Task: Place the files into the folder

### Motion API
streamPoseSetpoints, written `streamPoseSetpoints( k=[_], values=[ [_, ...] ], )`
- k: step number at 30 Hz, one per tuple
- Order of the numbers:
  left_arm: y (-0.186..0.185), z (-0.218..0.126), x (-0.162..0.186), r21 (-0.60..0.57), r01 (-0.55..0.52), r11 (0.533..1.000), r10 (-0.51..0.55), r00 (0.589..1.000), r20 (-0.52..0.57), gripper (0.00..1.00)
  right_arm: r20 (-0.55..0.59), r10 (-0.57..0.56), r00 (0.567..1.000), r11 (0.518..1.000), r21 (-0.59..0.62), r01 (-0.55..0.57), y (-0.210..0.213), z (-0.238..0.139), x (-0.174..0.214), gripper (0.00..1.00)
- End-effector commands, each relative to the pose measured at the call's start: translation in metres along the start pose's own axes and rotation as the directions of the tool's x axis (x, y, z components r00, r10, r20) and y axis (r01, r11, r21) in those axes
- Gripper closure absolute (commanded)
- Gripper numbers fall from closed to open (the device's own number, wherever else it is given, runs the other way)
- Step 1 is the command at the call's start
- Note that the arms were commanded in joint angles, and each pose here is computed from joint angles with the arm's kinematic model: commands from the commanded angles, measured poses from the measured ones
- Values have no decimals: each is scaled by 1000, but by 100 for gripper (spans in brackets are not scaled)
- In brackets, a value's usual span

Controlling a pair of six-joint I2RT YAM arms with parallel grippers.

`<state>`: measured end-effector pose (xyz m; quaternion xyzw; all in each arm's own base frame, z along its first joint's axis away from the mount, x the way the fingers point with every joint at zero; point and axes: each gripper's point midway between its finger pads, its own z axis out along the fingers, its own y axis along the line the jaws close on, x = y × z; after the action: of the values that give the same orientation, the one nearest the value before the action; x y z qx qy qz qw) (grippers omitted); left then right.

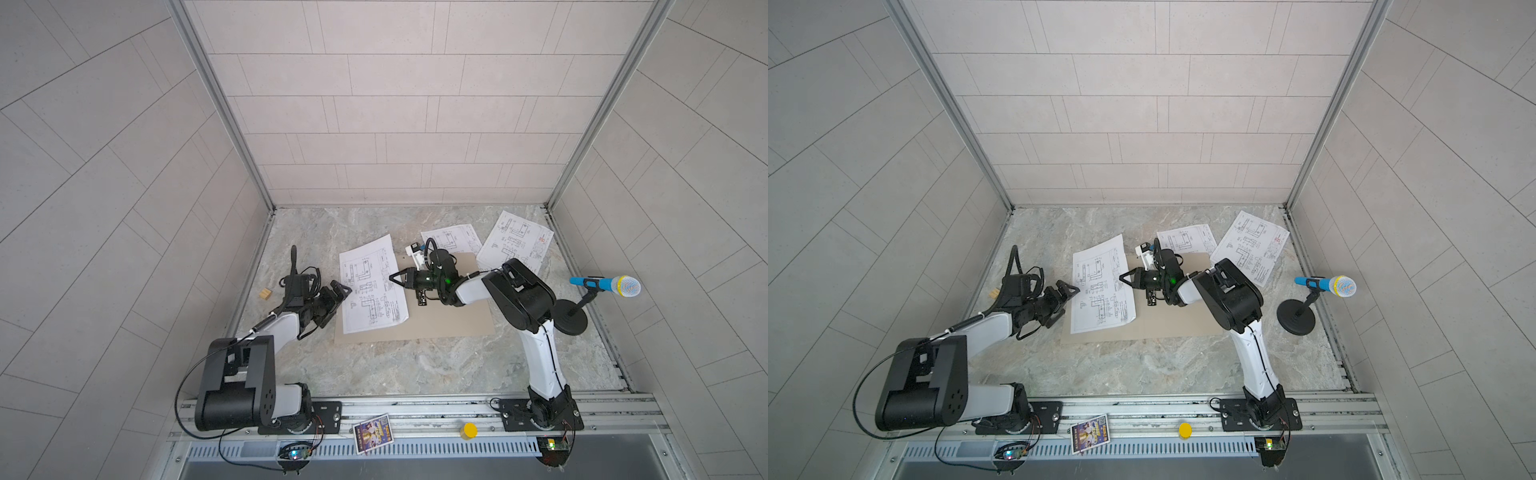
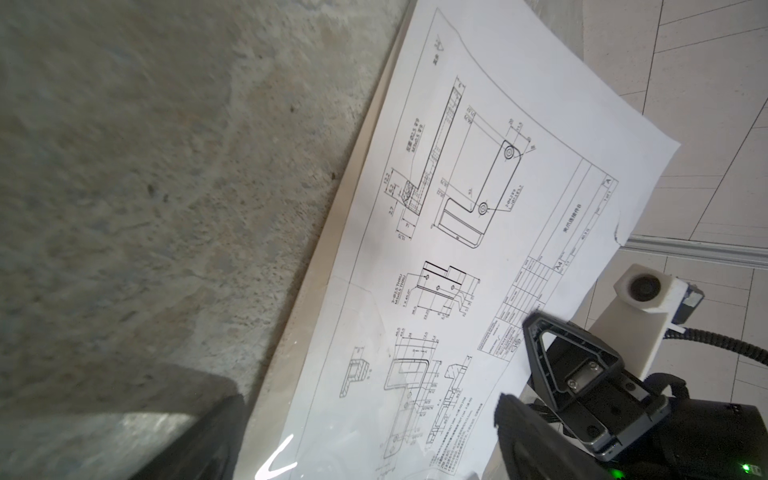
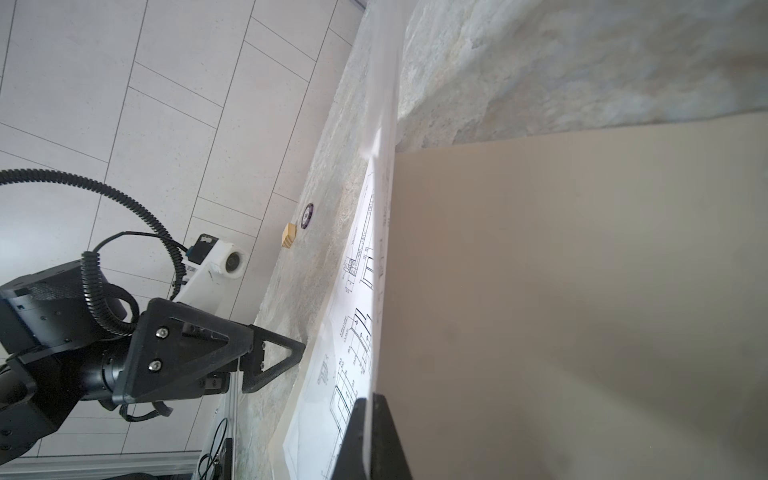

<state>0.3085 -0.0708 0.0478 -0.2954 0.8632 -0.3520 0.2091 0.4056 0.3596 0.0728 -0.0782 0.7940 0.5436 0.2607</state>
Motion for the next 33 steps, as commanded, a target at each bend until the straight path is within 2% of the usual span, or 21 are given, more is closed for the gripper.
streamPoseSetpoints(
  k=[1,12,21,33],
  values=[
    [3,0,3,2,12,1000,-12,1000,-3,0,29,-44,999,998,-35,45,24,-4,-13,100],
    [5,-1,4,5,20,1000,-20,1000,3,0,-39,-36,999,993,112,40,5,-5,4,100],
    [7,0,7,9,25,1000,-25,1000,-2,0,-19,-14,1000,992,122,16,5,-5,6,100],
    [6,0,8,19,28,999,-28,1000,-1,0,18,89,996,982,167,-90,0,-4,13,100]
  ],
)
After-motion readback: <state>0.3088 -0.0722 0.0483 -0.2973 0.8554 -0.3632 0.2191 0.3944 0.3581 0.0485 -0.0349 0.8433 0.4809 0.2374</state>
